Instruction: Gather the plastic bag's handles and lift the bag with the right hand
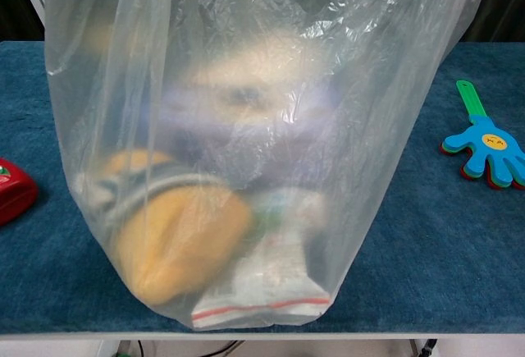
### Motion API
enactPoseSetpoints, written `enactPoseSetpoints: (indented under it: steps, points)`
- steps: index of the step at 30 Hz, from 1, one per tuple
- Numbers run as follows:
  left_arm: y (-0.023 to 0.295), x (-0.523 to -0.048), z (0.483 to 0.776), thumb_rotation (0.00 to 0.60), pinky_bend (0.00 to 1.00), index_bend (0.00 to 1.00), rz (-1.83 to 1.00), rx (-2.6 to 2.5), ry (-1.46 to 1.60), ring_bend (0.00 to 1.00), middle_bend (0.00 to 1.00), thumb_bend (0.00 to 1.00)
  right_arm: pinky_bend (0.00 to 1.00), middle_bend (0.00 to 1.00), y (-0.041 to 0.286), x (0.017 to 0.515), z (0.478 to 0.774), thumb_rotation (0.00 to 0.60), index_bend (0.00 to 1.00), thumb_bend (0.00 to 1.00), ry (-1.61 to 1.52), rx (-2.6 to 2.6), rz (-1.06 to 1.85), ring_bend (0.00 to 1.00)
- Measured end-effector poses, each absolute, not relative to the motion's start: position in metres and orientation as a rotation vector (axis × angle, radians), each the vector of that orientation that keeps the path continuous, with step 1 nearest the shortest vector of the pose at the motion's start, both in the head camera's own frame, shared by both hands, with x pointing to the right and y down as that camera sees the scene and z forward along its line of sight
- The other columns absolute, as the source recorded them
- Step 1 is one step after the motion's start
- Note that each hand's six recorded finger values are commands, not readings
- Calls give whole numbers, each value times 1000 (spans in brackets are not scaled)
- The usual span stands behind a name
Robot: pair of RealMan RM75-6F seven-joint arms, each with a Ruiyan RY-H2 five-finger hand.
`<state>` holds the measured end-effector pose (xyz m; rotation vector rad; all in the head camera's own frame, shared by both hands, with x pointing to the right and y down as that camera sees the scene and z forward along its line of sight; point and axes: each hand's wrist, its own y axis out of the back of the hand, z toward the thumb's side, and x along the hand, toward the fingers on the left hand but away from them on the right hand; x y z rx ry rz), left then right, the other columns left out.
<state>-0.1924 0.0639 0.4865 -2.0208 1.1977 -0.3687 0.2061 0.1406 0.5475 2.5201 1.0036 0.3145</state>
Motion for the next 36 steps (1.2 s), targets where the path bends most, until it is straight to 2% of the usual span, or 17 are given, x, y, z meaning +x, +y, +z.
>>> enactPoseSetpoints:
  steps: [14,36]
  points:
    - [51,-154,484,600,193,51,-309,-2153,1266,74,120,30,31,71,136,207,550,600,44,78,1004,2508,330,0]
    - [42,-137,474,600,189,51,-301,-2255,1328,74,120,22,31,75,142,200,561,600,44,80,951,2509,288,0]
